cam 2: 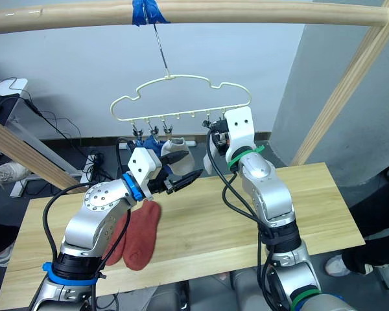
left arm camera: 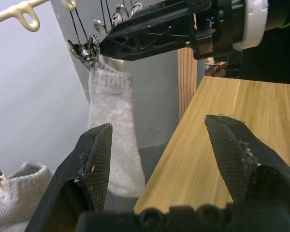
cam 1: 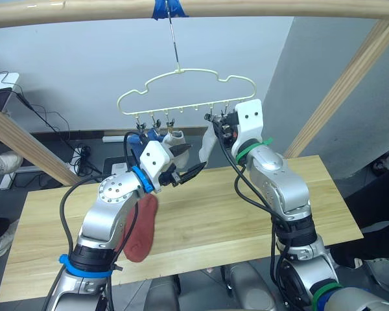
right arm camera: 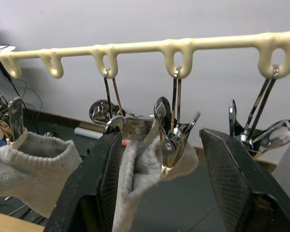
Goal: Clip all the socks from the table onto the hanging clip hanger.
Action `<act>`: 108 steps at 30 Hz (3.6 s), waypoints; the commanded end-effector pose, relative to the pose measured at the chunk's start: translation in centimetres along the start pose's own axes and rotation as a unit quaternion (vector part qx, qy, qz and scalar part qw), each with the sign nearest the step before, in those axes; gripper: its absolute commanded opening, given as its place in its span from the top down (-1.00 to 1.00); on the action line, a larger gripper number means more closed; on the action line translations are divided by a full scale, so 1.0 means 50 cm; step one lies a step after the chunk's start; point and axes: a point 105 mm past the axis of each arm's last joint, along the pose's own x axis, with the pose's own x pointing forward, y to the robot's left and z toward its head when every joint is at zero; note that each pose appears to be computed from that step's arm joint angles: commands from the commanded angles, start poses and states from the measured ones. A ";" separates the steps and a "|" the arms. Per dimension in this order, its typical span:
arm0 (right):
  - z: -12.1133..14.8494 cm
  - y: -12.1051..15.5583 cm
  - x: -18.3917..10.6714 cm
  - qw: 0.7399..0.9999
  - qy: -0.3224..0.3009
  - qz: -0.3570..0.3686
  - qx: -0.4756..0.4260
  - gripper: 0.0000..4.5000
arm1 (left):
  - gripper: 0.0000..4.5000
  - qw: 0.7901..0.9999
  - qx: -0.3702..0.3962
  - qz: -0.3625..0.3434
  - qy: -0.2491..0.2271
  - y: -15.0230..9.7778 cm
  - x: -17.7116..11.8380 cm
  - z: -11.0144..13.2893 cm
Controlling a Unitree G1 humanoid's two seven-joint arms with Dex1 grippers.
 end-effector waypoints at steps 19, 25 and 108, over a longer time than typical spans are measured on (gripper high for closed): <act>0.035 0.029 0.033 0.998 -0.046 0.037 -0.001 -0.18 | -0.51 1.000 0.022 -0.004 -0.017 -0.006 0.001 0.026; 0.035 0.027 0.040 0.998 -0.051 0.032 -0.002 -0.18 | -0.51 1.000 0.022 -0.004 -0.018 -0.005 0.001 0.027; 0.025 0.031 0.036 0.998 -0.040 0.049 -0.004 0.94 | -0.01 0.846 -0.230 0.360 0.319 -0.020 -0.207 -0.365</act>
